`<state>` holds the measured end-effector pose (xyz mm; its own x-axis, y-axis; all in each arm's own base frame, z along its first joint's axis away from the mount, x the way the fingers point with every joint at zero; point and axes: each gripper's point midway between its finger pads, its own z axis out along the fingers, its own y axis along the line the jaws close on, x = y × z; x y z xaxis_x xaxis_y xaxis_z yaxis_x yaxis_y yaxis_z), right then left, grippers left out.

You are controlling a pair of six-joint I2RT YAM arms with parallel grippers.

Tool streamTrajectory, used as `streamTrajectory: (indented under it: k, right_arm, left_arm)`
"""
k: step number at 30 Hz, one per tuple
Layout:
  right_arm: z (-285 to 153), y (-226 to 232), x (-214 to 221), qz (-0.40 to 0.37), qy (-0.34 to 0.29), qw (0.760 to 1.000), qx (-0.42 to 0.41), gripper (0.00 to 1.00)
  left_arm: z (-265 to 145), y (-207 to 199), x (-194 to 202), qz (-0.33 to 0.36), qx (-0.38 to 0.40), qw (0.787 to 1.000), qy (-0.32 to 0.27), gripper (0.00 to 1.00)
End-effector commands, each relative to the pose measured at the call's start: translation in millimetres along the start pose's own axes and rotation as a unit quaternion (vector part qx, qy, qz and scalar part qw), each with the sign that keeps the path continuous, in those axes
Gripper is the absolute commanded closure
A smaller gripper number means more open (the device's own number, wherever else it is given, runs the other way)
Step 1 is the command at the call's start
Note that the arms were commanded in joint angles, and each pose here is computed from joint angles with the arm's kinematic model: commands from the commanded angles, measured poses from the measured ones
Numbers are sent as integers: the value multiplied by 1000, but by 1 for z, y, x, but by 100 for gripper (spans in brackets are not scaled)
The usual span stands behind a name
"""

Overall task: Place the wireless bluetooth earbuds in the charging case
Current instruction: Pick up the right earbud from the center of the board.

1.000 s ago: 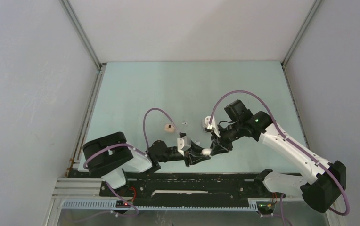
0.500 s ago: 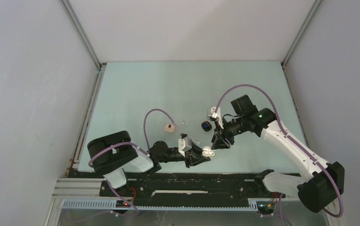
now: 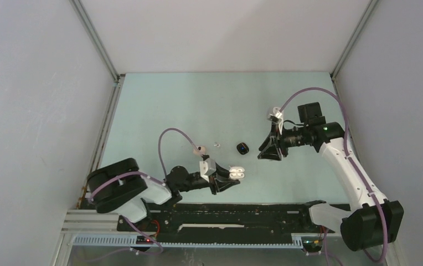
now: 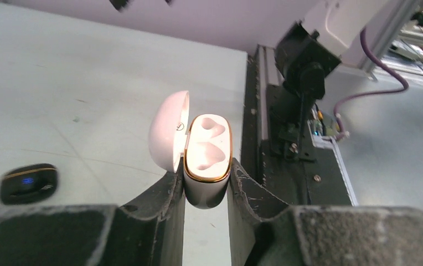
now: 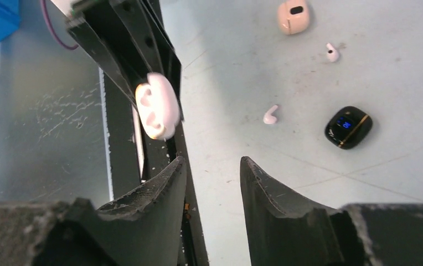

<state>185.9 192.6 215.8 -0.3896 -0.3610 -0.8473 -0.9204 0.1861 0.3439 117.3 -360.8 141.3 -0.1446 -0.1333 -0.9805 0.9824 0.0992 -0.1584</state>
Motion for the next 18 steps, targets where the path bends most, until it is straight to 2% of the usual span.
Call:
streamTrajectory:
  k: [1, 5, 7, 10, 15, 18]
  right_arm:
    - [-5, -15, -6, -21, -23, 999, 12, 57]
    - [8, -47, 9, 9, 4, 998, 59, 64]
    - [17, -60, 17, 17, 31, 996, 84, 68]
    - [33, -66, 23, -2, 59, 994, 91, 69]
    - [53, -95, 8, -65, 64, 988, 127, 67]
    - [69, -117, -9, -27, 66, 986, 152, 70]
  left_arm:
    - [-14, 17, -40, 37, -44, 997, -48, 100]
    - [-26, 31, -44, 51, -88, 994, -27, 100]
    - [-35, 36, -51, 60, -114, 991, -30, 100]
    - [-51, 41, -61, 64, -147, 985, -55, 100]
    - [-67, 37, -74, 38, -167, 982, -82, 99]
    - [-75, 35, -81, 17, -177, 980, -94, 100]
